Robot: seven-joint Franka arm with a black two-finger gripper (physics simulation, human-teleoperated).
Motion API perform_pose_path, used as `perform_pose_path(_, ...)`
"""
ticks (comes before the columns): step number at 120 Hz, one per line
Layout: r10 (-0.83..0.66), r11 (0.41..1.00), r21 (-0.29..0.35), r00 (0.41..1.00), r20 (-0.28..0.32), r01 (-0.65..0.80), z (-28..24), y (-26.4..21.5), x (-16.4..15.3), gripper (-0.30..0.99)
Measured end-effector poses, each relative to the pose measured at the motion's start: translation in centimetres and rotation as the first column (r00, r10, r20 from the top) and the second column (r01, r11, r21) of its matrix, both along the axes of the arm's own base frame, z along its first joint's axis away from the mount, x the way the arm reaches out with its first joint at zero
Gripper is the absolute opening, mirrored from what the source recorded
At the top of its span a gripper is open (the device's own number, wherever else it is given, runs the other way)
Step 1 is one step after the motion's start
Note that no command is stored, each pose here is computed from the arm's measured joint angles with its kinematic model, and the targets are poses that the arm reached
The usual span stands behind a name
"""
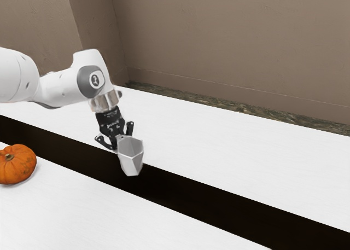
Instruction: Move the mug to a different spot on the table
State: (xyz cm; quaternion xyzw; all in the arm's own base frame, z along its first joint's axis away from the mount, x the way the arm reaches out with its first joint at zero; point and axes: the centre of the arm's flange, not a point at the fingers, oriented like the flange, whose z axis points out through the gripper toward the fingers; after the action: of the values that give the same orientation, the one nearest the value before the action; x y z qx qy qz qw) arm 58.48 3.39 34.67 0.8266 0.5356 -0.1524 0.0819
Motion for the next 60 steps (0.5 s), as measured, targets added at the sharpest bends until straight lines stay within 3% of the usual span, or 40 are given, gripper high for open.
perform_pose_path(24,0.013,0.995,-0.101,1.000,-0.025,-0.015,-2.5,7.1,-1.5,-0.06)
perform_pose_path(60,-0.108,0.974,-0.201,0.994,0.009,0.108,-5.9,8.1,-1.7,-0.06)
